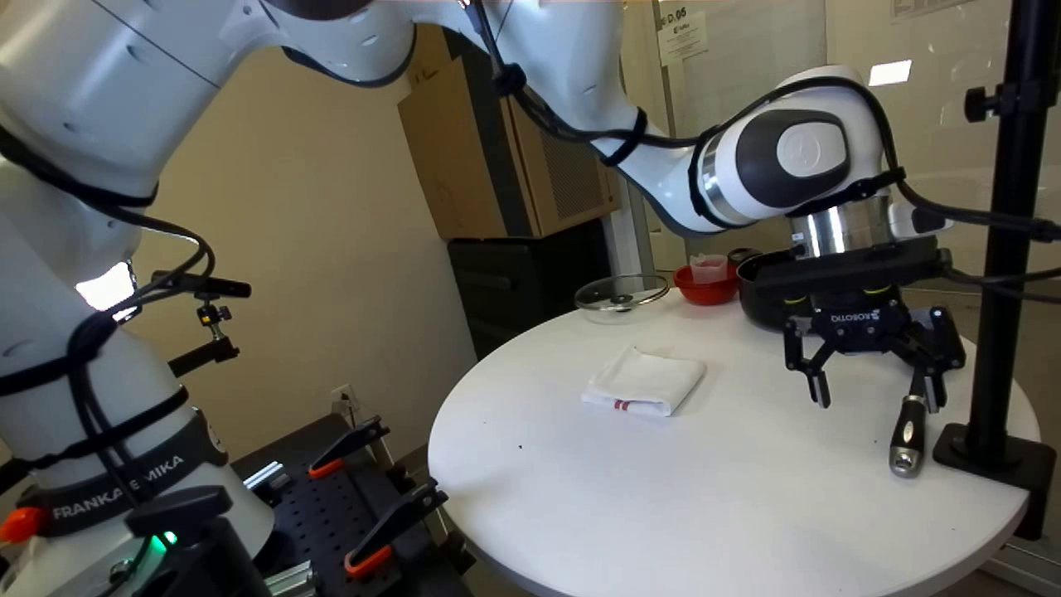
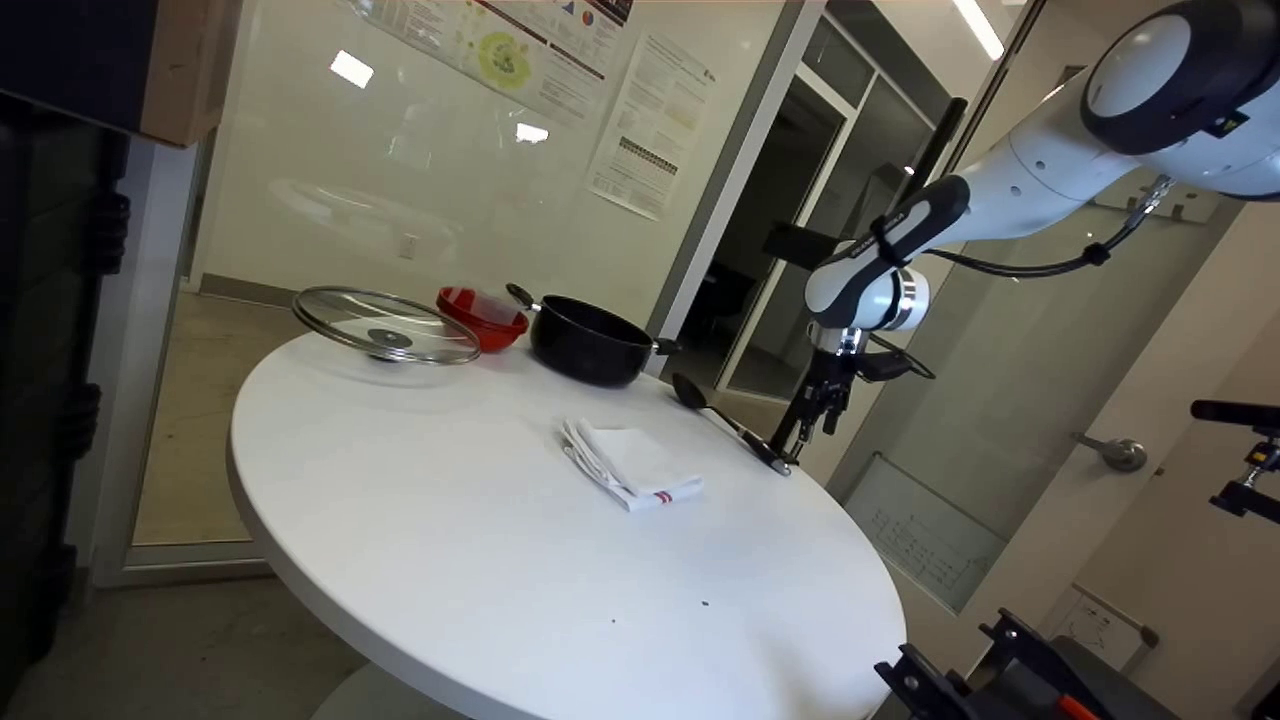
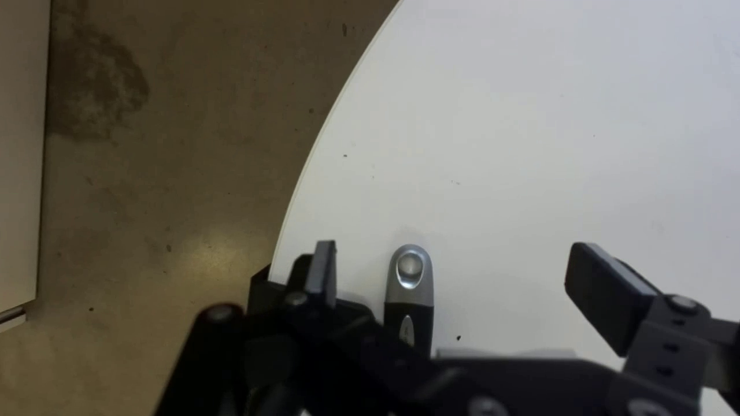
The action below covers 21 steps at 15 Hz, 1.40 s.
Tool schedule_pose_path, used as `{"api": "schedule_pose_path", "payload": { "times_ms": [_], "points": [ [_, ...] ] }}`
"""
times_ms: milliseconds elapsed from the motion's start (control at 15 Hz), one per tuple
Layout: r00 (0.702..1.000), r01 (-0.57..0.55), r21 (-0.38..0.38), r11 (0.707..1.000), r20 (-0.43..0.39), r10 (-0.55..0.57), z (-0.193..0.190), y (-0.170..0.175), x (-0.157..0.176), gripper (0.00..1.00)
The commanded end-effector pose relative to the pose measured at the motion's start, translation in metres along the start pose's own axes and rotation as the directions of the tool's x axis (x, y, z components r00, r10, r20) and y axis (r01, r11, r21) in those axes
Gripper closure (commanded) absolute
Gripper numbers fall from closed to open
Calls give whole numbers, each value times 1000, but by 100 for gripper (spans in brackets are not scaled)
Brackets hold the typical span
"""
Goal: Move the black spoon to the left
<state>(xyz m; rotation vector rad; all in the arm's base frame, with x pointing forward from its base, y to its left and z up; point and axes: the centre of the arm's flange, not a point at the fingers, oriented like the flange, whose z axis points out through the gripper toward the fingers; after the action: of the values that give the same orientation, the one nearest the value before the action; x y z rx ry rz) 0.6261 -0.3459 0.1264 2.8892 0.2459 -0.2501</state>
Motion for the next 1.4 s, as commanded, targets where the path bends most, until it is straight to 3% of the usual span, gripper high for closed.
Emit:
{"api": "schedule_pose_path", "payload": {
  "times_ms": [0,467,933,1200,1267,1333],
  "points": [
    [999,34,-29,999,32,-33,20,0,15,0],
    [995,29,-86,996,100,-20,58,1,44,0],
    [1000,-30,-94,995,0,30,40,7,66,0],
    [999,-46,-108,993,2,47,37,11,75,0],
    [1000,-23,-103,994,-9,22,30,1,56,0],
    [1000,-26,-103,994,-6,25,30,1,57,0]
  ]
}}
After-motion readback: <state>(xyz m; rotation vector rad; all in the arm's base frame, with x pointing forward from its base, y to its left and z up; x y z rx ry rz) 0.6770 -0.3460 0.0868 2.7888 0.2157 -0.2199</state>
